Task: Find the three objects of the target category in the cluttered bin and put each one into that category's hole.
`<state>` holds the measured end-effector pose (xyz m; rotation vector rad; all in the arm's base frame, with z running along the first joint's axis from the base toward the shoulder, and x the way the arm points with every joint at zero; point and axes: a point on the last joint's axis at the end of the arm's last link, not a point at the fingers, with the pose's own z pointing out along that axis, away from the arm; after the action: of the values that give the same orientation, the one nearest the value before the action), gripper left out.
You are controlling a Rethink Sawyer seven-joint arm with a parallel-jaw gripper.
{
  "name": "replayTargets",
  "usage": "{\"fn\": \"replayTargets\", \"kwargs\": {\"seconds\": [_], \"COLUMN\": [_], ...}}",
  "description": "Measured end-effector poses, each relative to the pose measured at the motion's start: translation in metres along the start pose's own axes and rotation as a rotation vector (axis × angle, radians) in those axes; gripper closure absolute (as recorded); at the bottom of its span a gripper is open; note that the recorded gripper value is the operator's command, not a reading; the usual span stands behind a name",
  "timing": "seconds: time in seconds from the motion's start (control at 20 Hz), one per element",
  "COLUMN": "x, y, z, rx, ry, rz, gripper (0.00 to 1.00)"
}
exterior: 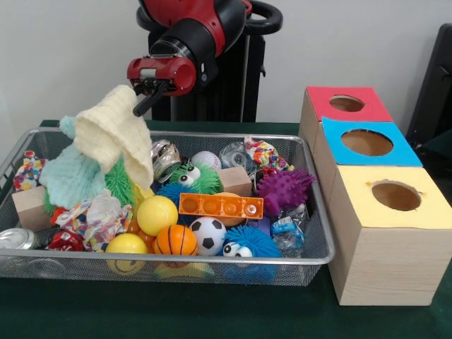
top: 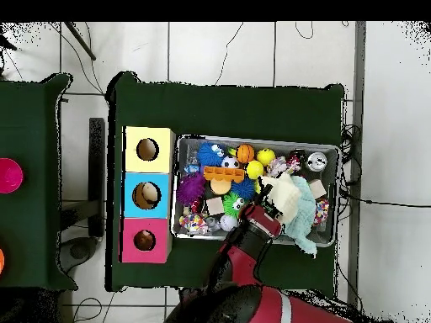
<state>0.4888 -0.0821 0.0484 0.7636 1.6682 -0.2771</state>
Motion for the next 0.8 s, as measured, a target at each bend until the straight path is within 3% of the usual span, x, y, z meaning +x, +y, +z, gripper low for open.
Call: {"fn": "replayTargets", "kwargs": {"seconds": [0.4, 0.6, 0.75, 0.8], "x": [-0.011, -0.01, -0.001, 0.006], "y": [0.001, 0.002, 0.006, 0.007], "z": [0.002, 0.0, -0.004, -0.007], "rx": [-0.007, -0.017, -0.055, -0.081], "ry": [-0.024, 0.001, 0.084, 0.154], "rz": [-0.012, -0.011, -0.009, -0.006], "gripper": [0.0, 0.0, 0.0, 0.0]}}
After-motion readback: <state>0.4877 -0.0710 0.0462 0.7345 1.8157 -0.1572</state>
